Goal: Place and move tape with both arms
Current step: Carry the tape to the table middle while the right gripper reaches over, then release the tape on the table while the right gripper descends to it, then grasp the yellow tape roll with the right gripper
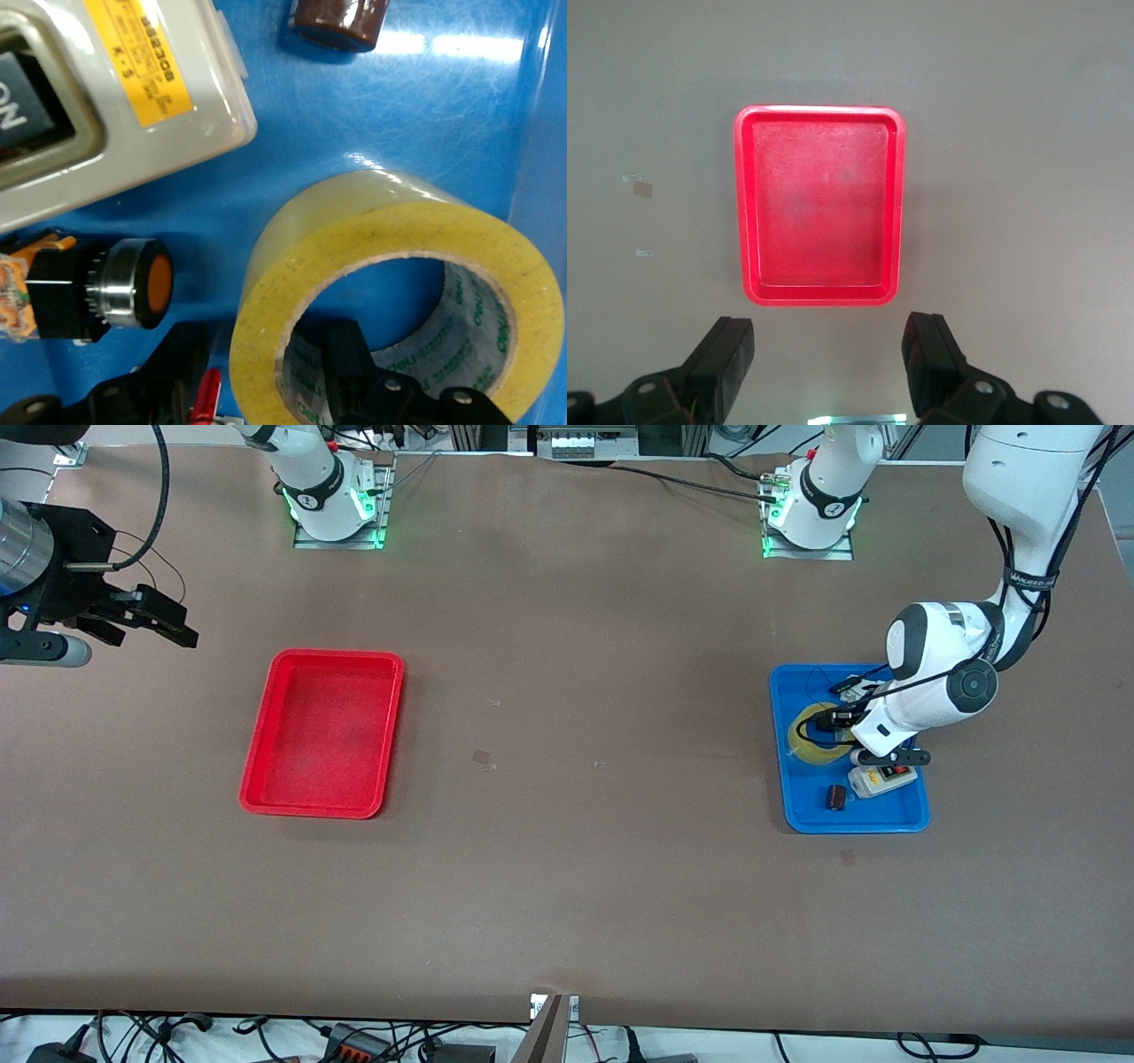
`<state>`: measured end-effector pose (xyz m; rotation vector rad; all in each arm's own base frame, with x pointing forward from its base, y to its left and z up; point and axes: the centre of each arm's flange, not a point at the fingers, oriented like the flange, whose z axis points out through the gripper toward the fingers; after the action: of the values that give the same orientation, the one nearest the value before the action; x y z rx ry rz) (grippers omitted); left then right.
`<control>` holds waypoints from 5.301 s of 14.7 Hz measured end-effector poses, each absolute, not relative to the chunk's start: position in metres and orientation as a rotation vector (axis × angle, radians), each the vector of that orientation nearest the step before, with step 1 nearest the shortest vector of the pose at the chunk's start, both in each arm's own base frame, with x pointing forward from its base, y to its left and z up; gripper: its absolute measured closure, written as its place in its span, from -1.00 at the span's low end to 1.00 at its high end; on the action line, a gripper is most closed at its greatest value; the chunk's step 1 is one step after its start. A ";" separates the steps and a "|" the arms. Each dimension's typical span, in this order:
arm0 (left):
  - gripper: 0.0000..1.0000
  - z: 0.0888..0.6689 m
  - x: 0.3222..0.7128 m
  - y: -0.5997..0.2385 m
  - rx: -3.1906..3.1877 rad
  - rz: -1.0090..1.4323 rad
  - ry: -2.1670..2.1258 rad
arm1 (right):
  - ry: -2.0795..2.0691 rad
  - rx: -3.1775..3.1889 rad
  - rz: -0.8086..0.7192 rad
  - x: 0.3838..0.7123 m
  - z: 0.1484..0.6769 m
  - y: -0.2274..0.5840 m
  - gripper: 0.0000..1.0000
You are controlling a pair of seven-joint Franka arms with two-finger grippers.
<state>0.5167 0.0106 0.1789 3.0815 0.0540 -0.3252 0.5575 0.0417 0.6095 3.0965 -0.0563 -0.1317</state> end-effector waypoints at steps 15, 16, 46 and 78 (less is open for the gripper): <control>0.49 0.316 0.540 -0.068 3.107 -0.293 0.064 | -0.057 3.098 -0.120 0.558 0.610 0.042 -0.97; 0.49 0.321 0.536 -0.101 3.110 -0.282 0.094 | -0.058 3.098 -0.120 0.558 0.610 0.041 -0.97; -1.00 0.300 0.576 -0.458 3.032 -0.148 0.628 | 0.112 3.116 -0.114 0.575 0.577 0.107 -0.97; -1.00 0.637 0.561 -0.035 3.059 -0.137 0.091 | -0.001 3.189 -0.051 0.536 0.217 0.434 -0.96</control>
<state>0.5611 -0.0346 0.6365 3.0594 0.0909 -0.1373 0.5357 0.4344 0.2167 3.1885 -0.0013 -0.0515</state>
